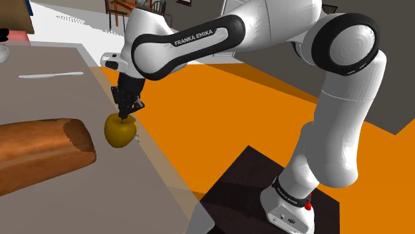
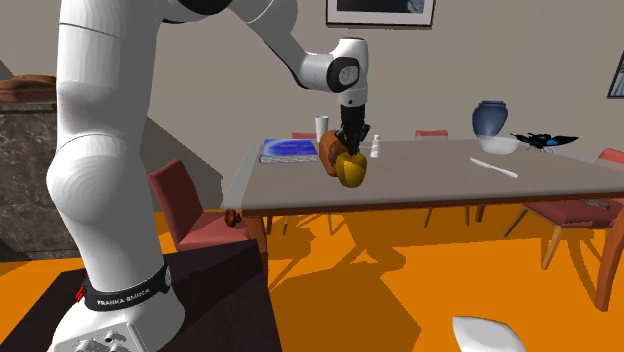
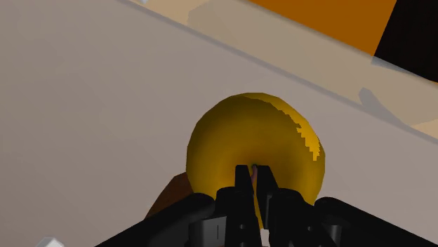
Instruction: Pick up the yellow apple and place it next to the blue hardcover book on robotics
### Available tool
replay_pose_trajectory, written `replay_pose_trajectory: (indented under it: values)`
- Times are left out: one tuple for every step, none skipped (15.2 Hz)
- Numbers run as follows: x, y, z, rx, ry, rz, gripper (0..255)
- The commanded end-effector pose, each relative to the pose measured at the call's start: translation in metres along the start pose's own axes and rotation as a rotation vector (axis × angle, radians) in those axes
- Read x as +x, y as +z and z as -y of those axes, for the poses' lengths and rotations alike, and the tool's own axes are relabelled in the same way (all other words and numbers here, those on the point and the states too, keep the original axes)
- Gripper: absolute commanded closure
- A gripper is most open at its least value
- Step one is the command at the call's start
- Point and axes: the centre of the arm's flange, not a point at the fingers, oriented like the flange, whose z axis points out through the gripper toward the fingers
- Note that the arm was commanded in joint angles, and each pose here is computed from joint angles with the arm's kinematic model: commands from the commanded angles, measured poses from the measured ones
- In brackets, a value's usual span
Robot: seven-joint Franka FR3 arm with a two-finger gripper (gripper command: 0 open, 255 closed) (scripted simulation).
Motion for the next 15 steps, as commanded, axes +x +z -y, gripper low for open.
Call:
replay_pose_trajectory:
  values:
    - [0.001,-0.005,-0.001,0.000,0.000,0.000,255]
    - [0.002,-0.010,-0.002,0.000,0.000,0.000,255]
    - [0.002,-0.015,-0.003,0.000,0.000,0.000,255]
    - [0.003,-0.020,-0.003,0.000,0.000,0.000,255]
    - [0.004,-0.026,-0.004,0.000,0.000,0.000,255]
    - [0.005,-0.031,-0.005,0.000,0.000,0.000,255]
    - [0.005,-0.036,-0.006,0.000,0.000,0.000,255]
    - [0.006,-0.041,-0.007,0.000,0.000,0.000,255]
    - [0.007,-0.046,-0.008,0.000,0.000,0.000,255]
    - [0.008,-0.051,-0.009,0.000,0.000,0.000,255]
    - [0.008,-0.056,-0.010,0.000,0.000,0.000,255]
    - [0.009,-0.062,-0.011,0.000,0.000,0.000,255]
    - [0.010,-0.067,-0.011,0.000,0.000,0.000,255]
    - [0.011,-0.072,-0.012,0.000,0.000,0.000,255]
    - [0.012,-0.077,-0.013,0.000,0.000,0.000,255]
